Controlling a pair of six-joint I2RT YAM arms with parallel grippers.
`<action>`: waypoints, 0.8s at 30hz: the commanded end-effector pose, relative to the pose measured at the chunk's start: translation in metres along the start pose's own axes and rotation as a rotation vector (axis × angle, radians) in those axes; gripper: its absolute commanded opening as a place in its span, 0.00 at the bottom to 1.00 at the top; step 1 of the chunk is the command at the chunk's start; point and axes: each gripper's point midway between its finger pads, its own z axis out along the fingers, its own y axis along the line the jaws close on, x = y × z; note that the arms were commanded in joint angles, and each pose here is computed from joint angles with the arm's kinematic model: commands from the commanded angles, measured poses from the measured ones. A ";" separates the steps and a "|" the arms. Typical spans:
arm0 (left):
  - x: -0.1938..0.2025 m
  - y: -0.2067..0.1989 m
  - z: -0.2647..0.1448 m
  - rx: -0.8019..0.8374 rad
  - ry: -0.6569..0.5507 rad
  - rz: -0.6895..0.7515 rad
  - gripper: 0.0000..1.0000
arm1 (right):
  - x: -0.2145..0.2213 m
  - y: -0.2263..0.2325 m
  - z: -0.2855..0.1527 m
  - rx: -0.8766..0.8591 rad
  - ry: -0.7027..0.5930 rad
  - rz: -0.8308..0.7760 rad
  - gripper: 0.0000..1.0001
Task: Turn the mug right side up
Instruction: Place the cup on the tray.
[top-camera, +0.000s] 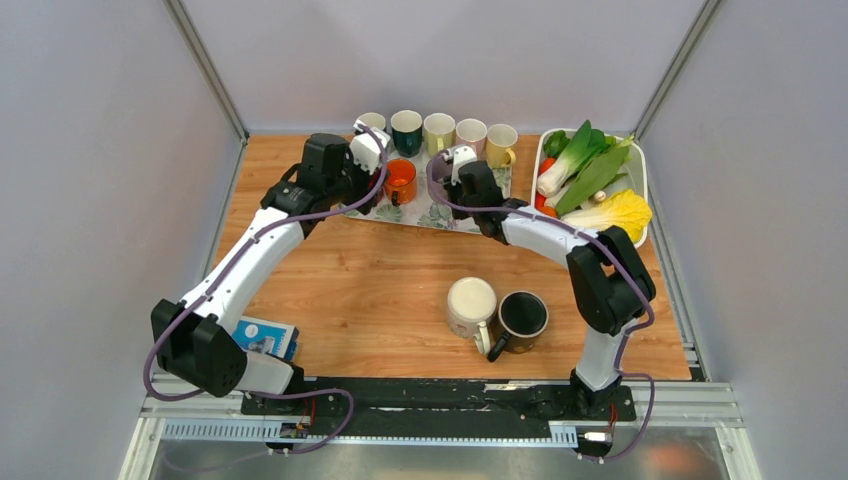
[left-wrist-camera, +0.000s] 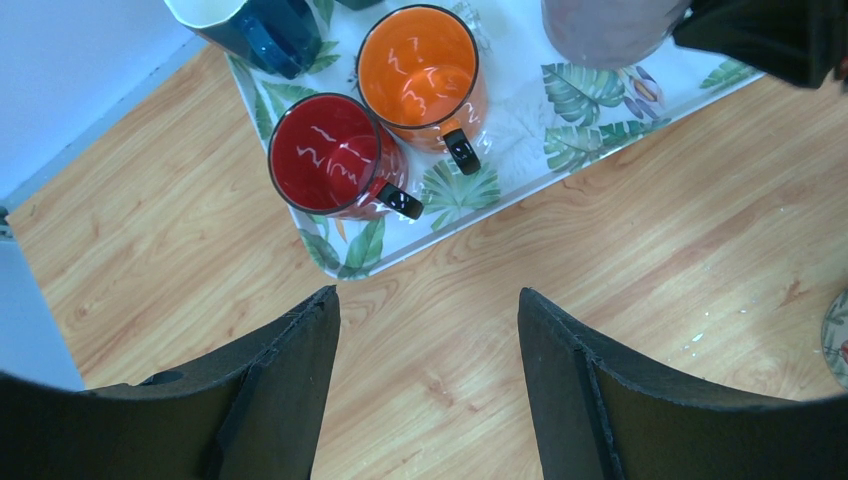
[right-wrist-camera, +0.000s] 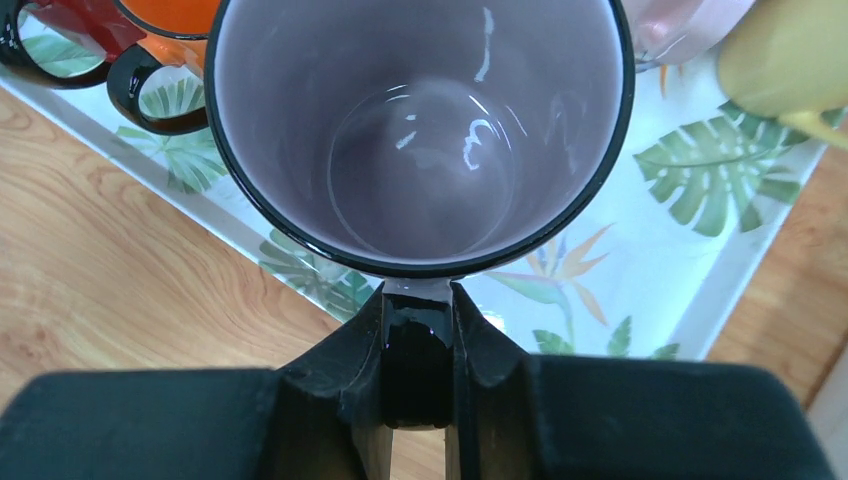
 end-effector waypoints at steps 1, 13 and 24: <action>-0.016 0.010 -0.018 -0.039 -0.071 -0.015 0.73 | -0.061 0.003 0.005 0.115 -0.191 0.142 0.00; -0.014 0.015 -0.020 -0.045 -0.070 -0.018 0.73 | -0.036 -0.001 0.034 0.206 -0.124 0.259 0.00; -0.009 0.015 -0.018 -0.040 -0.061 -0.026 0.73 | -0.009 0.012 0.064 0.212 -0.068 0.266 0.00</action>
